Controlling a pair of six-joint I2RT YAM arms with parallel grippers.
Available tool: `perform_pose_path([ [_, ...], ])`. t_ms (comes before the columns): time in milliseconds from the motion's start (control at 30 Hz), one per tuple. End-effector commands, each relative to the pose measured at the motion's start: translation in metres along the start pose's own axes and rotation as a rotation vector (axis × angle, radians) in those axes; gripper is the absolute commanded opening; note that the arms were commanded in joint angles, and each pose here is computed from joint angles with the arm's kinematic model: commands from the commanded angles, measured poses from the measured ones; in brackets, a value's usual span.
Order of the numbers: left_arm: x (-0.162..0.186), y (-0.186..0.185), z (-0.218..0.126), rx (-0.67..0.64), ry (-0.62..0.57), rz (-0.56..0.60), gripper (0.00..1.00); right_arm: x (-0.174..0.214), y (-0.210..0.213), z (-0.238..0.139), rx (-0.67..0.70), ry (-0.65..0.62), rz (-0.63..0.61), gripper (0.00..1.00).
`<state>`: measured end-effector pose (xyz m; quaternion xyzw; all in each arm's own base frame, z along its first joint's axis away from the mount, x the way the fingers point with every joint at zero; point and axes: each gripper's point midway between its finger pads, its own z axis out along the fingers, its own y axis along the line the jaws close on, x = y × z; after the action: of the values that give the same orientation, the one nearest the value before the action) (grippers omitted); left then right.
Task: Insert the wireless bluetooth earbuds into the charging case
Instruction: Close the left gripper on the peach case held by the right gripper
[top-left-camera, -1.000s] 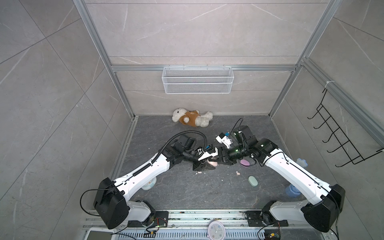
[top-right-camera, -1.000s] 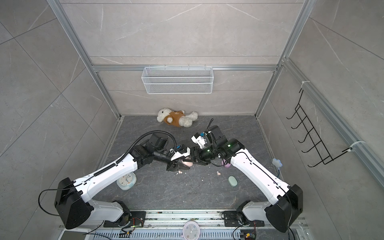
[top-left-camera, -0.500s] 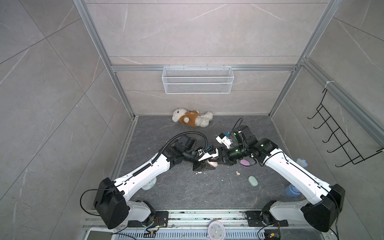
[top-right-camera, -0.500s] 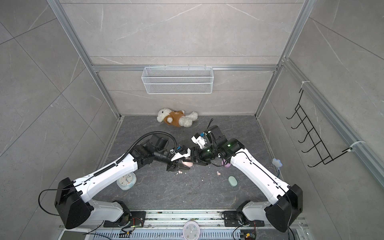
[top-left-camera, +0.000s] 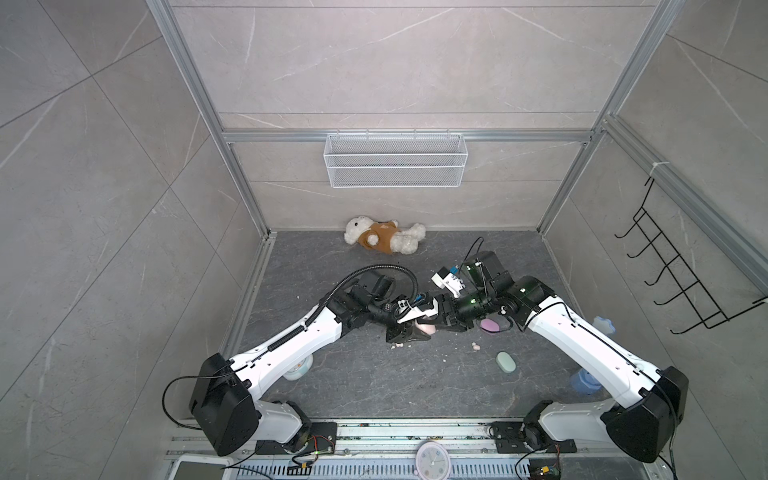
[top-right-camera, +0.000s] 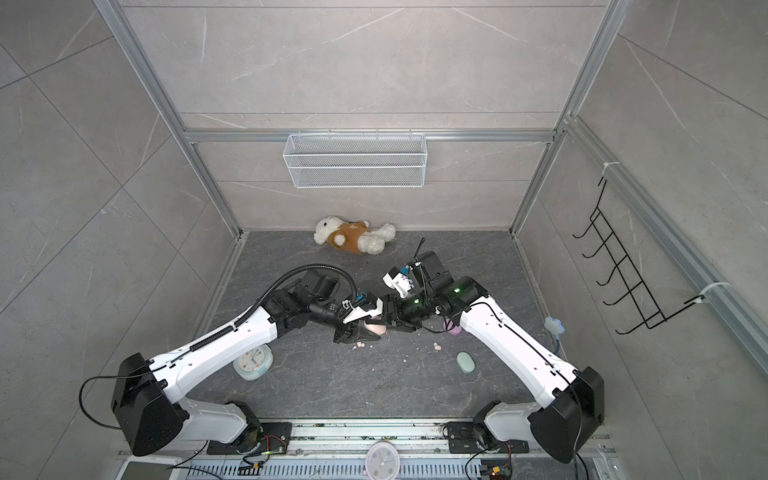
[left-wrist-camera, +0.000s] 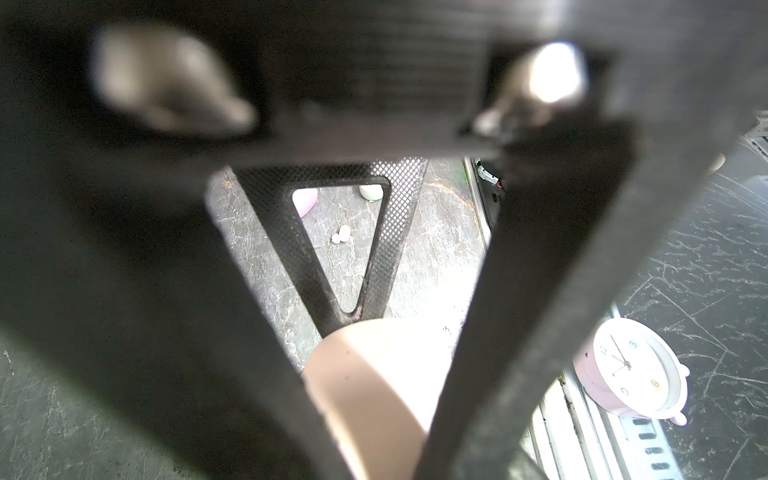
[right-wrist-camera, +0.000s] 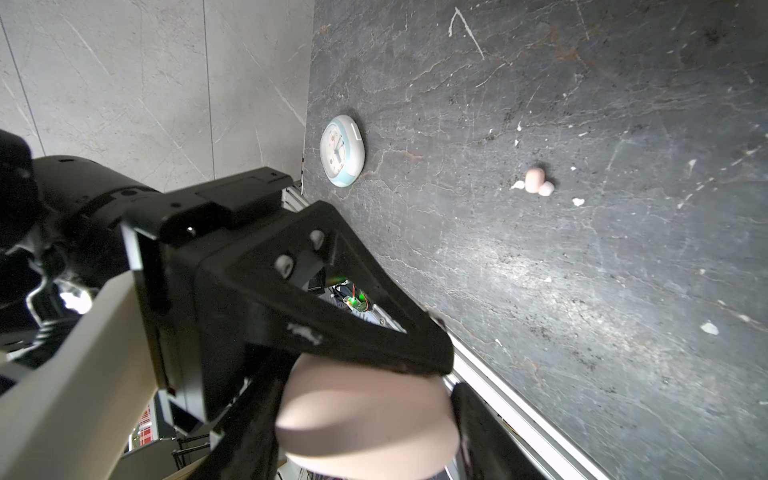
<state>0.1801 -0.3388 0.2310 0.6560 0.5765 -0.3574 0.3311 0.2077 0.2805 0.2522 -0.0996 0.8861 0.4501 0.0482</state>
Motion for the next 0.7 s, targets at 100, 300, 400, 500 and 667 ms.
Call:
perform_pose_path([
  [100, -0.0130, -0.0061, -0.0023, 0.024, -0.015, 0.035, 0.47, -0.0100, 0.0109, -0.0061, -0.021, -0.031, -0.029, 0.60],
  [300, -0.0143, -0.0062, -0.0026, 0.026, -0.019, 0.032, 0.42, -0.0091, 0.0095, -0.0060, -0.017, -0.029, -0.025, 0.60],
  [400, -0.0146, -0.0064, -0.0027, 0.028, -0.021, 0.027, 0.41, -0.0099, 0.0098, -0.0076, -0.018, -0.034, -0.025, 0.61],
  [500, -0.0139, -0.0069, -0.0026, 0.029, -0.018, 0.023, 0.38, -0.0093, 0.0095, -0.0088, -0.016, -0.035, -0.027, 0.64],
  [667, -0.0137, -0.0058, -0.0020, 0.026, -0.020, -0.008, 0.36, -0.0078, 0.0074, -0.0147, -0.008, -0.046, -0.027, 0.69],
])
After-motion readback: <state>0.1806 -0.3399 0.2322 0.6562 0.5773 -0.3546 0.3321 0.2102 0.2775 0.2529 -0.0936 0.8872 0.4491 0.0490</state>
